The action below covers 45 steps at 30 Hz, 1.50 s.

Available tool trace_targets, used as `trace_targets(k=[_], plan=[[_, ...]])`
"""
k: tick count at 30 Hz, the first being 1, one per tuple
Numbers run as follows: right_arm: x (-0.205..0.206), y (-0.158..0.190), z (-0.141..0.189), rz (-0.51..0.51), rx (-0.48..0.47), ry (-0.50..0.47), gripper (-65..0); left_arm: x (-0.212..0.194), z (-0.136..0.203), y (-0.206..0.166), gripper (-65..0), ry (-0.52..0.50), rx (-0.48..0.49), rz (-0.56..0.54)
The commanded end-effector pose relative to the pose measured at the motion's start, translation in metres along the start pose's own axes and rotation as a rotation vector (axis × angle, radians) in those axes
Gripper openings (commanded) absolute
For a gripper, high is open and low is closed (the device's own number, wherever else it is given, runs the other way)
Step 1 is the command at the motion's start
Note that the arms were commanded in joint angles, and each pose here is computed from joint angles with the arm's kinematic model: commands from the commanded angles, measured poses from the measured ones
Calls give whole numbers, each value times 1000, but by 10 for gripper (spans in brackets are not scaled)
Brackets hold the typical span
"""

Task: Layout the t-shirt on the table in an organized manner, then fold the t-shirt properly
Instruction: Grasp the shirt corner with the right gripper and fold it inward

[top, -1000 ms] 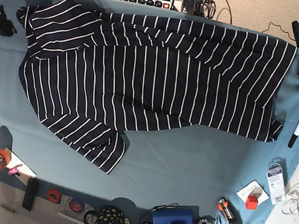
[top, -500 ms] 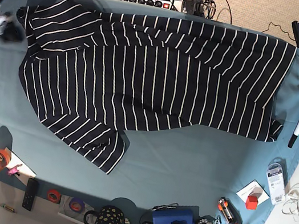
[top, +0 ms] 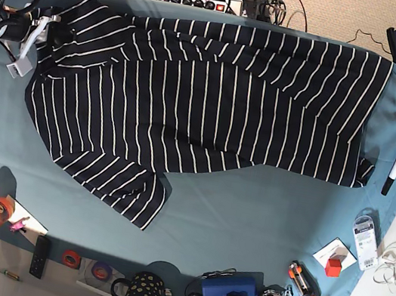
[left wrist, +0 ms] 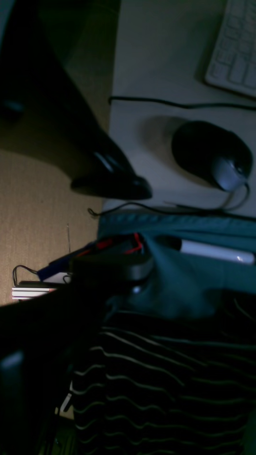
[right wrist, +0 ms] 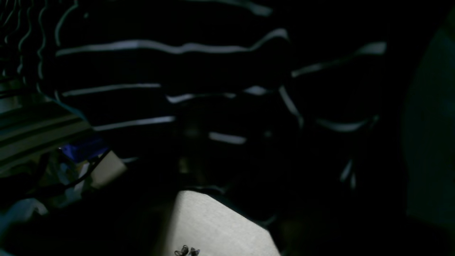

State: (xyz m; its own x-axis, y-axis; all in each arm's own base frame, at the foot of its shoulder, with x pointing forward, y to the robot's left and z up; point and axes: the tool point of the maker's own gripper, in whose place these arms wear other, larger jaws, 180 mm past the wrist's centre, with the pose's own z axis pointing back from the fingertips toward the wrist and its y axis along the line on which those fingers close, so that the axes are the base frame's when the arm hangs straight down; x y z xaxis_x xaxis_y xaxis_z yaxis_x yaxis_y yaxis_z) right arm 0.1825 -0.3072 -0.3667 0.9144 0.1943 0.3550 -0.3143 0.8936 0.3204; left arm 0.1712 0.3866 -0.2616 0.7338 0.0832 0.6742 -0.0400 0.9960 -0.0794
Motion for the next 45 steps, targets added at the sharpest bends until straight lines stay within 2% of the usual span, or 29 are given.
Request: trace_targets(k=[1,2,9,18,22,26,32,37,41,45], plan=[[14,-4,11,27,-17,-33,-615,16,6,1,-386,-46,5,-27],[14,-4,11,27,-17,-33,-650,18,6,1,-386,-58,5,-26],[23,-5,13,36,-20,-54,-650,24,7,1,-386,-91,4,-26],[85,-10,31,101,-53,-199,-650,22,6,0,-386,-90,2,-18],[99,-10,37,113,-59,-238,-650,22,6,0,-386,-91,1,-19],[112,-10,31,107,-76,-331,-650,22,6,-1,-386,-92,-2,-18],[128,-14,-1,33,-121,-545,-650,22,6,-1,-386,-94,-5,-17],[124,-9,-26,-56,-114,-579,-650,19,4,-3,-386,-94,-10,-4],[143,-10,-17,-96,-113,-671,-650,14,3,-5,-386,-93,-16,8],[163,-30,11,-144,-176,-773,-650,1,-9,-22,-386,-71,-72,-15]])
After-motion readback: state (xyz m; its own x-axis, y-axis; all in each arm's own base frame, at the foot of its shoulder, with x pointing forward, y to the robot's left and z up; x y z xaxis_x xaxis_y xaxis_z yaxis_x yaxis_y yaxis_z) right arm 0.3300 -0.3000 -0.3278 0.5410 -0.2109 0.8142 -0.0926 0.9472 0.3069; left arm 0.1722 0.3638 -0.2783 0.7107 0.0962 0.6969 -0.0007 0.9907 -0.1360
